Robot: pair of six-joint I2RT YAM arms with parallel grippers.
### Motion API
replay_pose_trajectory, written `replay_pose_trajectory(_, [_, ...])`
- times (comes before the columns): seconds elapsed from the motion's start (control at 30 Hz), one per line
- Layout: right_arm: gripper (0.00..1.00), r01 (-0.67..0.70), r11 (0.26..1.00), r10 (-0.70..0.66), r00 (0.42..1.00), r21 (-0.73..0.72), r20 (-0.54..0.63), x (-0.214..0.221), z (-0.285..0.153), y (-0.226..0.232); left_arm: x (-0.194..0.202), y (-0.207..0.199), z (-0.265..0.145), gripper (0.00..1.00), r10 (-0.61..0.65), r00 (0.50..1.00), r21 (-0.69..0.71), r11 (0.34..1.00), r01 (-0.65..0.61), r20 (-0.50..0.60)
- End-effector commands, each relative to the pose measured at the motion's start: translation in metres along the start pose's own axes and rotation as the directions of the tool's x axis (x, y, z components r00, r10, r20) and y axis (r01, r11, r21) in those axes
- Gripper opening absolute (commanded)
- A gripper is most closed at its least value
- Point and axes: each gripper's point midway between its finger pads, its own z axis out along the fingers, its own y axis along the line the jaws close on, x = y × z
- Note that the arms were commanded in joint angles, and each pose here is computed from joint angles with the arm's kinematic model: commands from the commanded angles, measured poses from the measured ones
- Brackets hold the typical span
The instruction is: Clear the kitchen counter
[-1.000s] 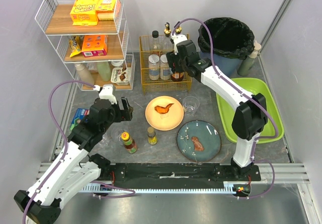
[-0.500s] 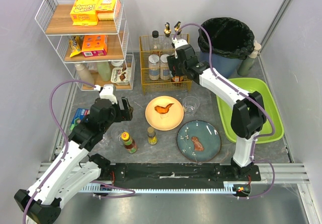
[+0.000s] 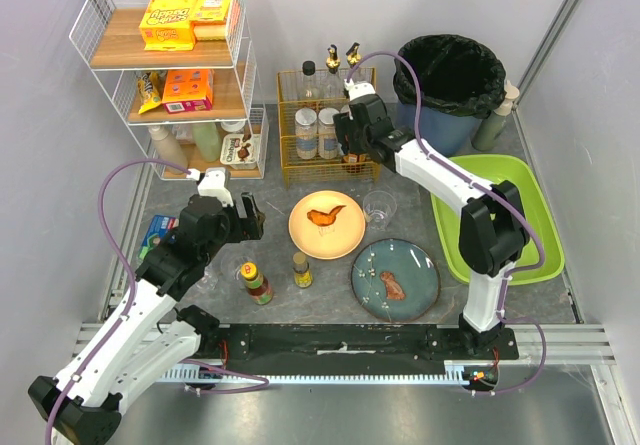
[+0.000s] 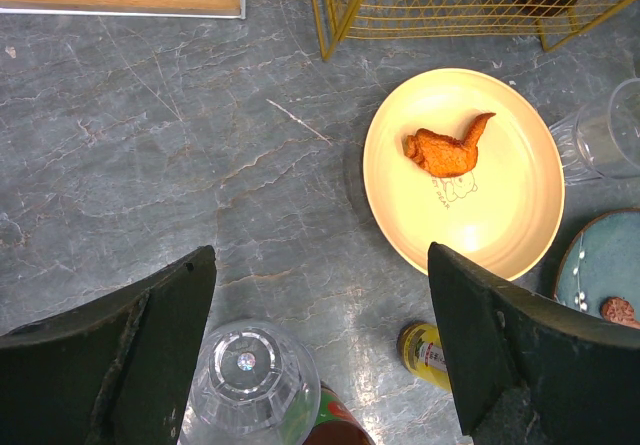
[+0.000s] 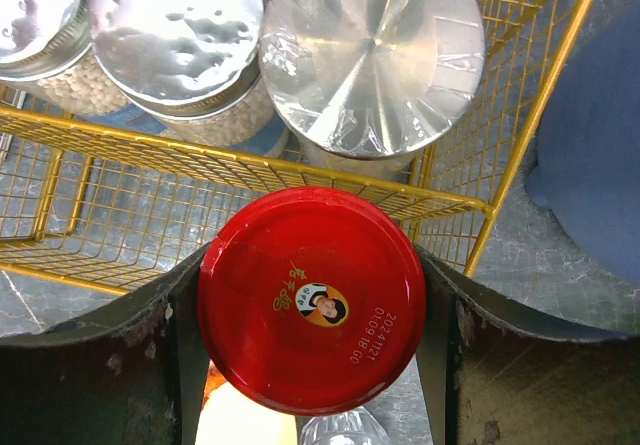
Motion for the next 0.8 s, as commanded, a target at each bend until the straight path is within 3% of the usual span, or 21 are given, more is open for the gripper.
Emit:
replay_pose_trajectory(0.0, [0.13, -0.024, 0.991, 0.004, 0.988, 0.129, 0.155, -0.046, -0.029, -0.04, -0.019, -0.001, -0.005, 0.92, 0.003, 0.999, -0.002, 1.0, -0.003, 0.054])
replay_pose_trajectory(0.23, [0.12, -0.051, 0.979, 0.013, 0.981, 0.198, 0.191, -0.055, -0.042, -0.055, -0.02, -0.002, -0.006, 0.92, 0.001, 0.998, 0.002, 1.0, -0.002, 0.056])
replay_pose_trajectory(0.53, [0.14, -0.088, 0.963, 0.058, 0.991, 0.256, 0.122, -0.02, -0.018, -0.063, -0.019, -0.001, -0.006, 0.92, 0.003, 0.998, -0.001, 1.0, -0.003, 0.055])
replay_pose_trajectory(0.77, [0.36, -0.103, 0.948, 0.084, 0.994, 0.3, 0.076, 0.003, -0.005, -0.07, -0.019, 0.0, -0.006, 0.92, 0.005, 0.998, -0.006, 1.0, -0.005, 0.056])
